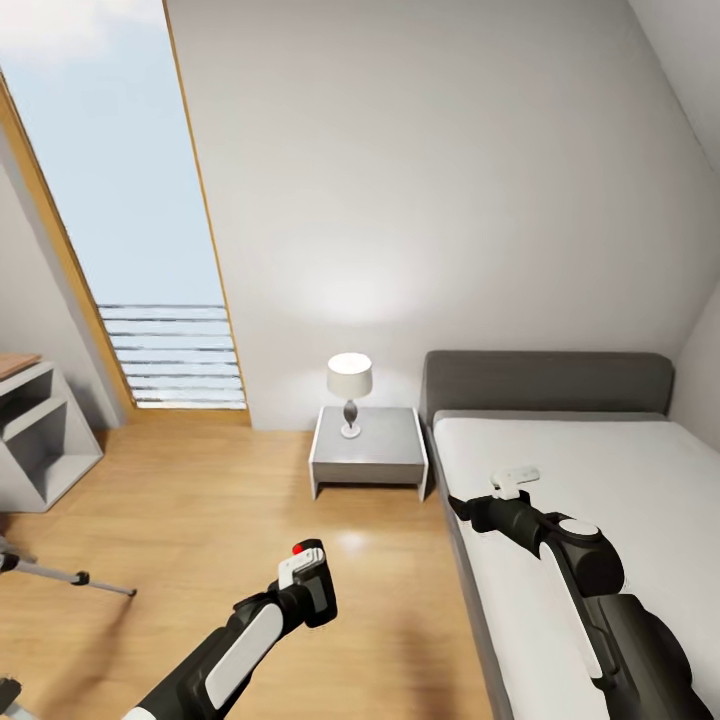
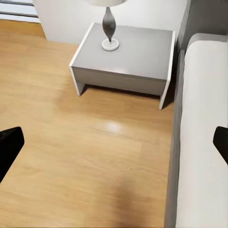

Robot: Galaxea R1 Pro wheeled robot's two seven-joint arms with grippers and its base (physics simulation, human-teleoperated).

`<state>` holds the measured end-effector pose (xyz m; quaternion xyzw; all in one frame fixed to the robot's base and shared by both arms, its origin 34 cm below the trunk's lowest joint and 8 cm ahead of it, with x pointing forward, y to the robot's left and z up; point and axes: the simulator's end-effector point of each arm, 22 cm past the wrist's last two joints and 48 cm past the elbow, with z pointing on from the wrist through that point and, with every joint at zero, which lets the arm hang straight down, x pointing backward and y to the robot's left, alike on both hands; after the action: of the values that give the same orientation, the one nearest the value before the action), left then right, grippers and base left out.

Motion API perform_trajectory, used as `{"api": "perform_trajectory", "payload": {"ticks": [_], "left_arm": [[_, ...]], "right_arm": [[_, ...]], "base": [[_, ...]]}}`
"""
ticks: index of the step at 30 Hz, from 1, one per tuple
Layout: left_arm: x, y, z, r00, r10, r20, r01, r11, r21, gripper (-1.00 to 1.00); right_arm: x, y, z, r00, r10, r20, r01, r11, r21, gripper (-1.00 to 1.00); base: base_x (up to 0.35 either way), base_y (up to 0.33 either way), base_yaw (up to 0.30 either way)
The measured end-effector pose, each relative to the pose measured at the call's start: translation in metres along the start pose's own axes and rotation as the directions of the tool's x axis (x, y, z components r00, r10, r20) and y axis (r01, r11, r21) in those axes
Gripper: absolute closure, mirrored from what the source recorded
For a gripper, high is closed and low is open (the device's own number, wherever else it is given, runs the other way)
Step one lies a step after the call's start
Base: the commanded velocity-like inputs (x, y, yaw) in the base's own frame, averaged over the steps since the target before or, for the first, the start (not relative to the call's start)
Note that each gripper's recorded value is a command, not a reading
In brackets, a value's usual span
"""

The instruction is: Attach the digital camera to the camera tripod in the bedroom.

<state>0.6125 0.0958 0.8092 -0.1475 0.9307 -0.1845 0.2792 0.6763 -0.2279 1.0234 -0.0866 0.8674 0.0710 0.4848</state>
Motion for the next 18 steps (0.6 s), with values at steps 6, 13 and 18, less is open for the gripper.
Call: {"api": "perform_trajectory", "payload": {"ticks": [6,13,18], "left_arm": [[-0.0005,0.0003,0.0,1.0,-0.002,0.001,0.002,1.0,0.0,1.0],[-0.0007,0.0004,-0.0001,1.0,-0.003,0.001,0.003,1.0,0.0,1.0],[-0.0008,0.0004,-0.0001,1.0,-0.003,0.001,0.003,1.0,0.0,1.0]], "right_arm": [[0.0001,0.0,0.0,1.0,0.0,0.0,0.0,1.0,0.0,-1.0],[0.0001,0.0,0.0,1.0,0.0,0.0,0.0,1.0,0.0,-1.0],[0.0001,0.0,0.0,1.0,0.0,0.0,0.0,1.0,0.0,-1.0]], "base": [[0.317,0.0,0.0],[0.319,0.0,0.0],[0.319,0.0,0.0]]}}
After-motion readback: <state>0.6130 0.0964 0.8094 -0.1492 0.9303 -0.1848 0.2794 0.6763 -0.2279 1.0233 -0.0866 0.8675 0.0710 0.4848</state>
